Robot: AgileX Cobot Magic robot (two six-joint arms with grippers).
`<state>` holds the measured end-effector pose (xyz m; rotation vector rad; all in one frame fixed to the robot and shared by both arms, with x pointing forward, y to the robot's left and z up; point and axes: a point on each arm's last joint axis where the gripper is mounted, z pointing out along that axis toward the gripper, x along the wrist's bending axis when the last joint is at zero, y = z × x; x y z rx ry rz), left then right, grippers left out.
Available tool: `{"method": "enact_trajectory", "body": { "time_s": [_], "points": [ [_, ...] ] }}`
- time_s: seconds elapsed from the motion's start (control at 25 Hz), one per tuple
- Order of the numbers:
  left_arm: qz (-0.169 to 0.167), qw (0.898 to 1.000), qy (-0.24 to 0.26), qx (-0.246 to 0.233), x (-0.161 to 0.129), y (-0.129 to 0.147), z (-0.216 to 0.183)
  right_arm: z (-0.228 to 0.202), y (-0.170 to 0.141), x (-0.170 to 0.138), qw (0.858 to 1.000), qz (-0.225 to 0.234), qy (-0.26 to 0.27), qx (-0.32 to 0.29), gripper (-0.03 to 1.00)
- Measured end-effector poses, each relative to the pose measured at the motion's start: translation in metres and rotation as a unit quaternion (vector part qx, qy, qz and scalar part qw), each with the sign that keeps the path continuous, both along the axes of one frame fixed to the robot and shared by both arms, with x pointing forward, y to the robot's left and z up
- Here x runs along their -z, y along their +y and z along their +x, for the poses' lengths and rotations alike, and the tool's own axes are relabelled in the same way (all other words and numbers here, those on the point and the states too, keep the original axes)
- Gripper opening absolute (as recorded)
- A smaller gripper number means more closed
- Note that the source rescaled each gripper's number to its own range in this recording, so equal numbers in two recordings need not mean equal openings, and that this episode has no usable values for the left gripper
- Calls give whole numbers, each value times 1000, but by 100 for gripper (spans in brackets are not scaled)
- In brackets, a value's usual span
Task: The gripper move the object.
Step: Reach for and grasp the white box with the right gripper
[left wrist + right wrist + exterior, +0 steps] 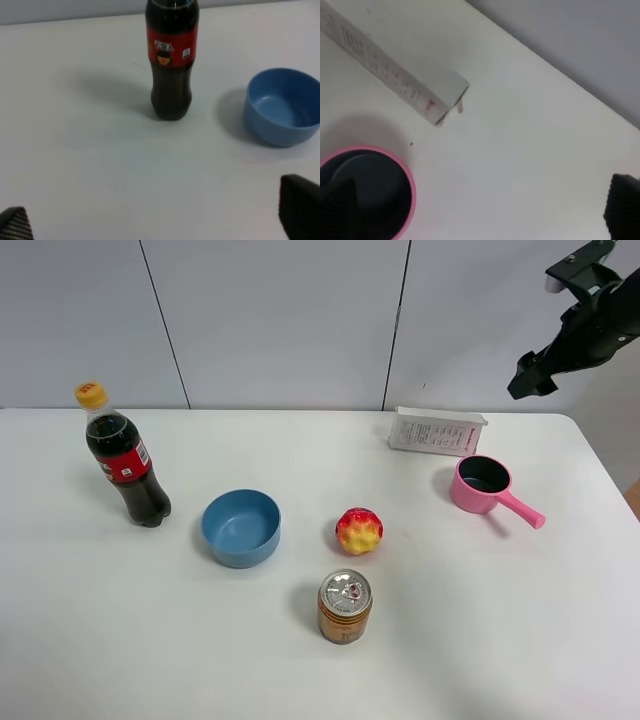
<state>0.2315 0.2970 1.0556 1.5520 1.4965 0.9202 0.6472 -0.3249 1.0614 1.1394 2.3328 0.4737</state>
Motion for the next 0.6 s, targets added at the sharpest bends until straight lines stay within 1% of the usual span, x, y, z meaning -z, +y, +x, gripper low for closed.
{"method": "enact_trajectory", "body": {
  "time_s": [0.2, 0.32, 0.48, 0.6],
  "points": [
    [0, 1000, 0, 0, 0, 0, 0, 22, 3, 7, 1000, 15, -8, -25, 100],
    [0, 1000, 0, 0, 0, 0, 0, 43, 2, 21, 999, 14, -5, -36, 100],
    [0, 1000, 0, 0, 0, 0, 0, 53, 4, 46, 999, 30, 23, -40, 100],
    [0, 1000, 0, 0, 0, 0, 0, 58, 11, 68, 997, 28, 49, -58, 100]
  ]
}}
